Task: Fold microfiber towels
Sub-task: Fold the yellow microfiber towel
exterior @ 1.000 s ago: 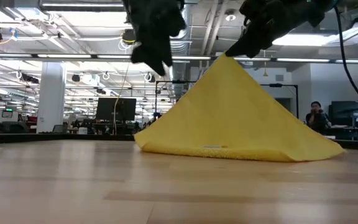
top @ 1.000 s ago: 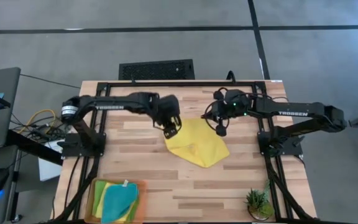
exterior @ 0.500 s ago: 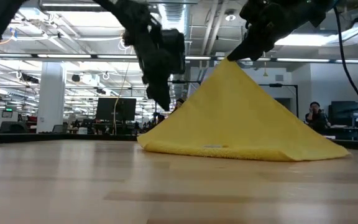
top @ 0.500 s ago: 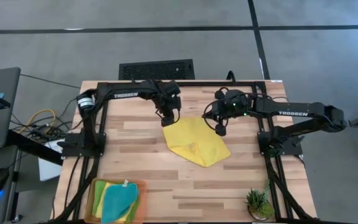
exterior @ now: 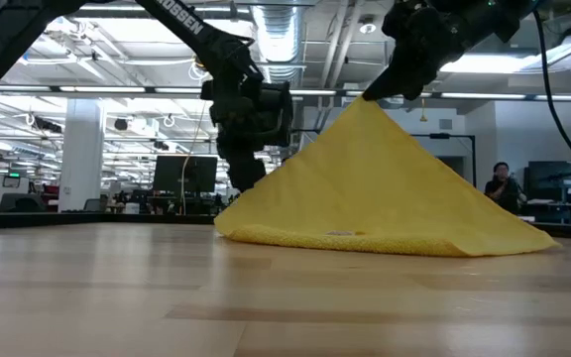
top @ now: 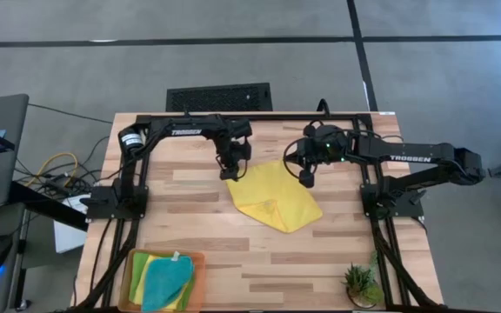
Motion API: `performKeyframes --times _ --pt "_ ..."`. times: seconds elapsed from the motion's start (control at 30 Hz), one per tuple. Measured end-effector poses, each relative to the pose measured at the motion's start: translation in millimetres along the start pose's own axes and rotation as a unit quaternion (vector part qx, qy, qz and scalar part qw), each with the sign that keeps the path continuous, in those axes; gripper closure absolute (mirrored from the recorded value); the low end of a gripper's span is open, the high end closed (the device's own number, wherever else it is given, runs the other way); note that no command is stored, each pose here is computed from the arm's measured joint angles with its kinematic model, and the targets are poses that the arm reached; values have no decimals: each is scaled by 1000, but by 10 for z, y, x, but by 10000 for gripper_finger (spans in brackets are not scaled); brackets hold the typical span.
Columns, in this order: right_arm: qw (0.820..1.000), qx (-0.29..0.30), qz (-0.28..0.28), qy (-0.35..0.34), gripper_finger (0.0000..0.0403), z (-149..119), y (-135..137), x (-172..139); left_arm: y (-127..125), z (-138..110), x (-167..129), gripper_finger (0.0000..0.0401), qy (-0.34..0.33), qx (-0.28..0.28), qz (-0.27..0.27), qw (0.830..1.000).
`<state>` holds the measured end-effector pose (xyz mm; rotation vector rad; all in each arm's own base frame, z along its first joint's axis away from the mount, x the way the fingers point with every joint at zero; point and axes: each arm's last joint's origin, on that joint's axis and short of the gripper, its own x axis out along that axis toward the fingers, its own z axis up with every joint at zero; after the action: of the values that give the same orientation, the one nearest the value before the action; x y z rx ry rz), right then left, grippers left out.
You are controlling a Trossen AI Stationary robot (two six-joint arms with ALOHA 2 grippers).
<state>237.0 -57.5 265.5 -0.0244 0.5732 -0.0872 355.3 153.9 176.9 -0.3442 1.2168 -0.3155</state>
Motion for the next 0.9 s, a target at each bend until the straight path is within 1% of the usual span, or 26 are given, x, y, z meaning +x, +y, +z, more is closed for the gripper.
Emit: performKeyframes --times 0.07,0.13,0.27,0.4,0.47,0.53,0.6,0.7,0.77,0.8,0.9 --pt "1000 4 -10 2 397 -3 -17 -1 21 -45 13 211 23 -6 -1 1000" --pt "1000 5 -13 2 397 -4 -22 -2 41 -131 38 211 60 -25 -9 998" --pt "1000 9 -21 2 397 -8 -56 -6 103 -194 117 211 97 -43 -5 994" --pt "1000 12 -25 3 397 -12 -84 -10 150 -215 196 212 110 -57 -4 992" --pt "1000 13 -27 3 397 -13 -94 -11 159 -219 202 218 115 -69 6 991" --pt "1000 13 -28 3 397 -14 -98 -12 170 -209 202 236 114 -71 21 991" --pt "1000 13 -28 3 397 -14 -98 -12 174 -199 168 265 105 -77 28 991" --pt "999 14 -30 3 397 -16 -109 -14 178 -166 63 326 79 -80 31 993" --pt "999 15 -31 2 397 -16 -116 -15 176 -171 7 373 73 -84 34 993" --pt "999 17 -36 3 397 -18 -129 -17 172 -171 -32 387 69 -86 40 993" --pt "998 21 -59 6 397 7 -181 -41 140 -166 -198 393 49 -90 59 993"
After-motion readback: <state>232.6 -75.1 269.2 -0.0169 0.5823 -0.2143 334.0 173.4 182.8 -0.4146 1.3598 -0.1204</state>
